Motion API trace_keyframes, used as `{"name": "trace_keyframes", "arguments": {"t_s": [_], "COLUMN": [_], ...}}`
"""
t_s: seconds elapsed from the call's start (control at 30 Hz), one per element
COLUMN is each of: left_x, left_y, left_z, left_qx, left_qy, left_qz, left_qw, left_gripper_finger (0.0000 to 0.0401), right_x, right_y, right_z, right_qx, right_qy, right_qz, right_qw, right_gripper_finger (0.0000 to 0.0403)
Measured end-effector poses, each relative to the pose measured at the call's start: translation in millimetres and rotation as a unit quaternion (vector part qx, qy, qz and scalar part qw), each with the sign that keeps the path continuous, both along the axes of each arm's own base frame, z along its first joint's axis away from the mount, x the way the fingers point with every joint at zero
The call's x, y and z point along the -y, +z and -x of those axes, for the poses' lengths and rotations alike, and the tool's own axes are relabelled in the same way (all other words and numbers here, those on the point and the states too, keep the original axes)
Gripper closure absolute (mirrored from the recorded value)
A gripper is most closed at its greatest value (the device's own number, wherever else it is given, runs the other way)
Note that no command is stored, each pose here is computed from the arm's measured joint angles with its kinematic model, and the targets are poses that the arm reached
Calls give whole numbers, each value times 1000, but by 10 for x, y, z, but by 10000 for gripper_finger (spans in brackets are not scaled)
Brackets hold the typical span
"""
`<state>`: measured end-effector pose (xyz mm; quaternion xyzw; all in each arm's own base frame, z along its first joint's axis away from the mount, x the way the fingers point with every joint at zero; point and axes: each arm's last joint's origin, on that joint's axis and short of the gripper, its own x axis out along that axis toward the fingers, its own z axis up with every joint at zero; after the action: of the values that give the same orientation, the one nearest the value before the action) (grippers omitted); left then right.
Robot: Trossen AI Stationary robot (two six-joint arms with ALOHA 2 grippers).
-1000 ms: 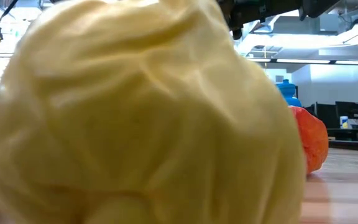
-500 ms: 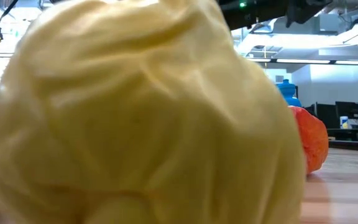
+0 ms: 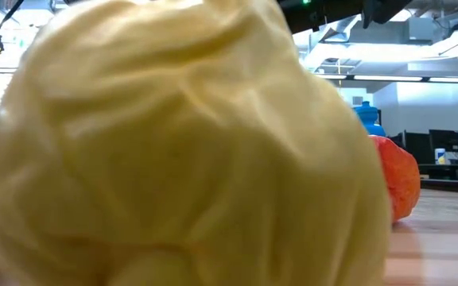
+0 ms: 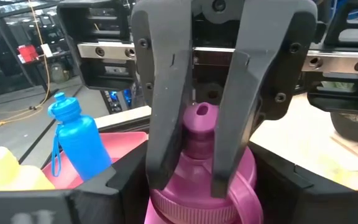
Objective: Pick & Place Food Item
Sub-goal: Put the purple water bottle into the pink bin
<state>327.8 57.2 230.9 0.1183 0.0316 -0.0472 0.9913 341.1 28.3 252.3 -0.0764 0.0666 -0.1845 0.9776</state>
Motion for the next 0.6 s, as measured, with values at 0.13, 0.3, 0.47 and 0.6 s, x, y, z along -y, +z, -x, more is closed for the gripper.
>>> {"name": "trace_keyframes", "arguments": {"t_s": [0.13,0.3,0.47,0.6], "left_x": [0,-1,13,35], "left_y": [2,4,29,124], "left_z": [0,0,42,159], "left_qx": [1,2,-14,-38], "left_qy": [0,1,-2,-5], "left_qz": [0,-1,-20,-20], "left_qw": [1000,1000,1000,999], "left_gripper_finger": [199,199,197,118], "right_x": [0,0,-16,-38], "right_y": [0,5,5,-12], "right_z": [0,3,1,24], "right_qx": [0,-1,0,-11], "right_qy": [0,0,5,-4], "right_qz": [0,2,5,13], "right_qw": [1000,1000,1000,1000], "right_gripper_finger": [365,365,365,366]}}
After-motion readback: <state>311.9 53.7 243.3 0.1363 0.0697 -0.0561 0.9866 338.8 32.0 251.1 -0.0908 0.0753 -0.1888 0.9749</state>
